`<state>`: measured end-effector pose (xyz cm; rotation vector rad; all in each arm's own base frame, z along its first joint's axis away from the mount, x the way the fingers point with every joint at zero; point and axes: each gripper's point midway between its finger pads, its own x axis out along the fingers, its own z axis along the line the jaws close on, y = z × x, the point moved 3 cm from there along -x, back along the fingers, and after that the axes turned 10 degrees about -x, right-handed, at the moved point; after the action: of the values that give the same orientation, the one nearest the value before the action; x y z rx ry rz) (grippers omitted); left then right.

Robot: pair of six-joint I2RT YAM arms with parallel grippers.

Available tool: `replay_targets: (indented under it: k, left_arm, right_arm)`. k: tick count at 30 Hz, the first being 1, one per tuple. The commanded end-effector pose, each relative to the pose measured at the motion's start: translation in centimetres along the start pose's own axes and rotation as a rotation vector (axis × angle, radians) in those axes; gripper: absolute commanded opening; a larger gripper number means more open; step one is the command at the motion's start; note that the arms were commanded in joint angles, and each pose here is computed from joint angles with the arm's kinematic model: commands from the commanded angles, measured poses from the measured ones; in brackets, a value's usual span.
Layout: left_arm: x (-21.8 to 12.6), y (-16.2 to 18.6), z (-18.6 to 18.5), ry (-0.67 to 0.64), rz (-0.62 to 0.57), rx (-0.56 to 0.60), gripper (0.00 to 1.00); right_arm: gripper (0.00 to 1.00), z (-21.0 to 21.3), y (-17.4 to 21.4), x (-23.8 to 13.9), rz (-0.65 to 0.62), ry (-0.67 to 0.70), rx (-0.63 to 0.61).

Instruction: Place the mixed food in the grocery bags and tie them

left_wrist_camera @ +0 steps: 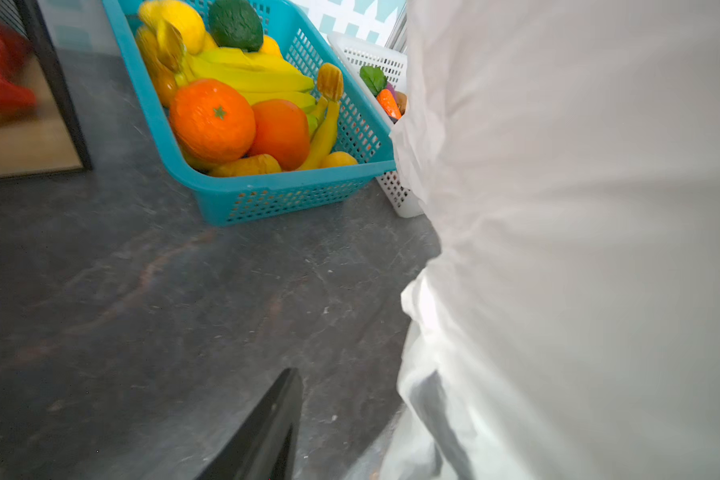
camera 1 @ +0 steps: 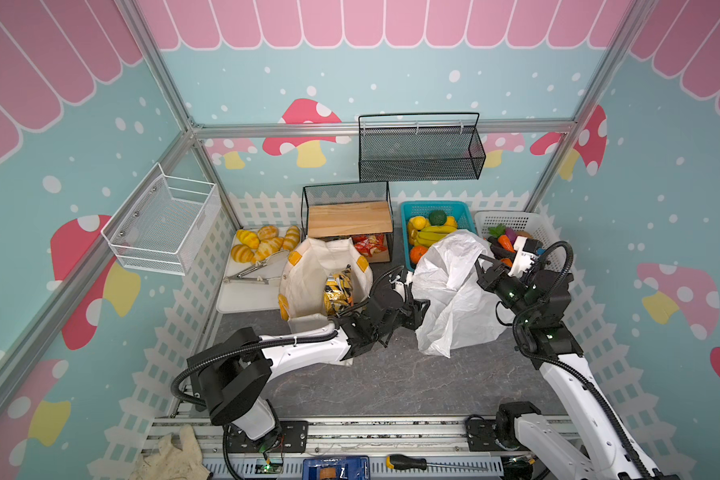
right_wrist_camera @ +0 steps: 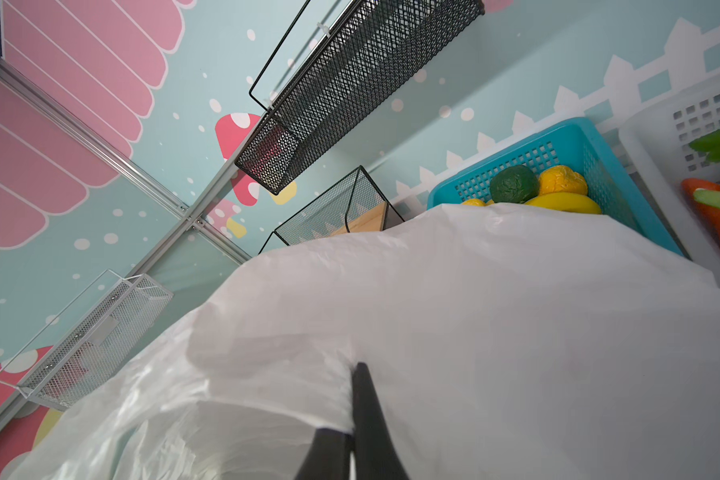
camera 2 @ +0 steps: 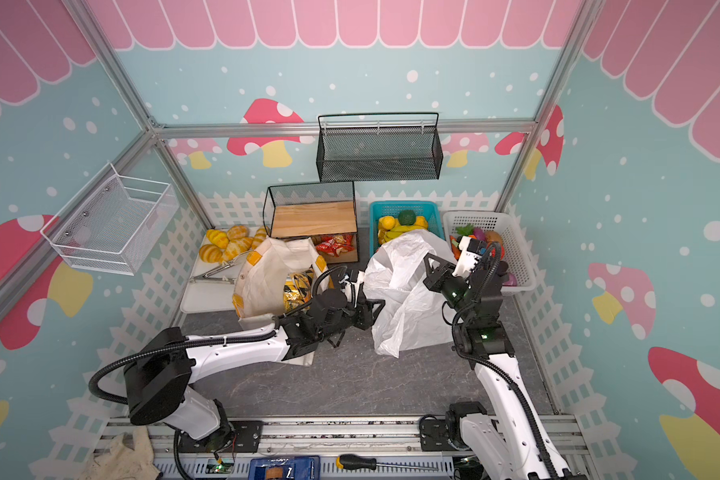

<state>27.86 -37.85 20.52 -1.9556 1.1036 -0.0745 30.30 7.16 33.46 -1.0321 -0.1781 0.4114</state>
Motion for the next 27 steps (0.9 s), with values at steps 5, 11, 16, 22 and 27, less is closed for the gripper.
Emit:
replay_targets:
  k: [5, 11, 16, 22, 27]
  left_arm:
    - [-1.7, -3.3, -4.5, 0.214, 0.006, -0.022, 0.01]
    - [-9.8, -6.0, -6.3, 0.258, 0.205, -0.017, 0.0]
    - [-15.1, -9.0, -5.6, 0.258, 0.3, -0.122, 0.0]
    - [-14.9, -9.4, -4.2, 0.201, 0.34, -0.193, 0.0]
    - [-11.3, -9.2, -1.9, 0.105, 0.328, -0.252, 0.0]
  right_arm:
    - [0.05, -1.4, -0.4, 0.1, 0.026, 0.032, -0.154]
    - [0.08, -3.6, 0.2, -0.1, 0.226, 0.197, -0.439]
    - [0.1, -1.4, 2.7, 1.7, 0.284, -0.028, -0.411]
    - [0.19, 0.8, 6.9, 4.9, 0.391, -0.158, -0.394]
    - [0.37, -3.5, 8.9, 5.7, 0.482, 0.059, -0.431]
